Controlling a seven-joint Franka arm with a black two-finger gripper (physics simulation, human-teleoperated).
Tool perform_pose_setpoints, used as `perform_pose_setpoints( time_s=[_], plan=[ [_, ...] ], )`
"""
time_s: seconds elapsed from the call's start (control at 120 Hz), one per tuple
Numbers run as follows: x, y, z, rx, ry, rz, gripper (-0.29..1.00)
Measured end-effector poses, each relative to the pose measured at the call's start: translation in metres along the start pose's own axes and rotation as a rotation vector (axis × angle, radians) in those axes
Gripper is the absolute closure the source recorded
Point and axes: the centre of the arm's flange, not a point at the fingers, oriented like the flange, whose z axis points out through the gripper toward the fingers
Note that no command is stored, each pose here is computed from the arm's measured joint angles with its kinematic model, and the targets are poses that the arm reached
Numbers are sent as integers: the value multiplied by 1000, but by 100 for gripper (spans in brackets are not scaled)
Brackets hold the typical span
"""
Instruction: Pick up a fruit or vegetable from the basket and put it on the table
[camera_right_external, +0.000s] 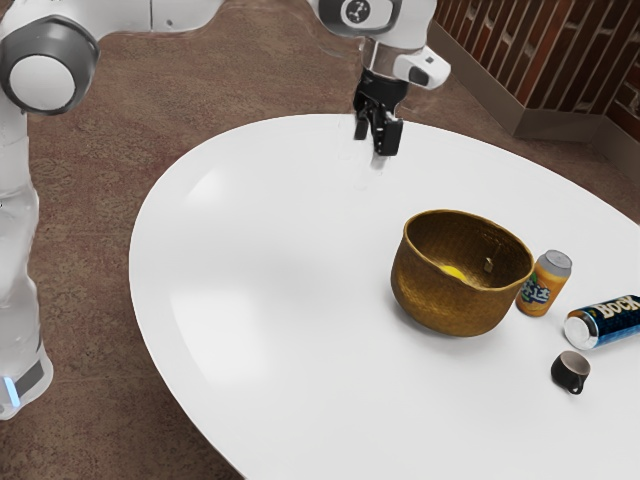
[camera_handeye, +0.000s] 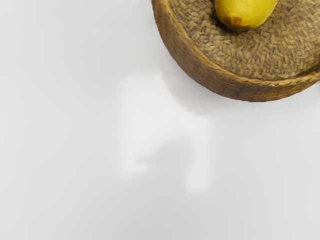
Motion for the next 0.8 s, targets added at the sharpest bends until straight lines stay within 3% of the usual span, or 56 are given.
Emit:
perform_pose_setpoints(
  time_s=[0.033, 0.083, 0.233, 0.325, 0.367, 0.4, 0.517, 0.7, 0.8],
  plan=[
    [9, -2, -46, 20, 95, 1, 1],
    [11, -17, -79, 46, 158, -25, 1],
    [-16, -160, -104, 94, 184, -275, 2],
    [-34, -191, -129, 113, 218, -338, 2],
    [-65, -168, -214, 158, 378, -328, 3],
    [-83, -132, -251, 194, 442, -284, 3],
    [-12, -11, -208, 248, 387, -77, 3],
    [36, 50, -161, 272, 365, 34, 3],
    [71, 98, -129, 239, 416, 136, 2]
  ],
)
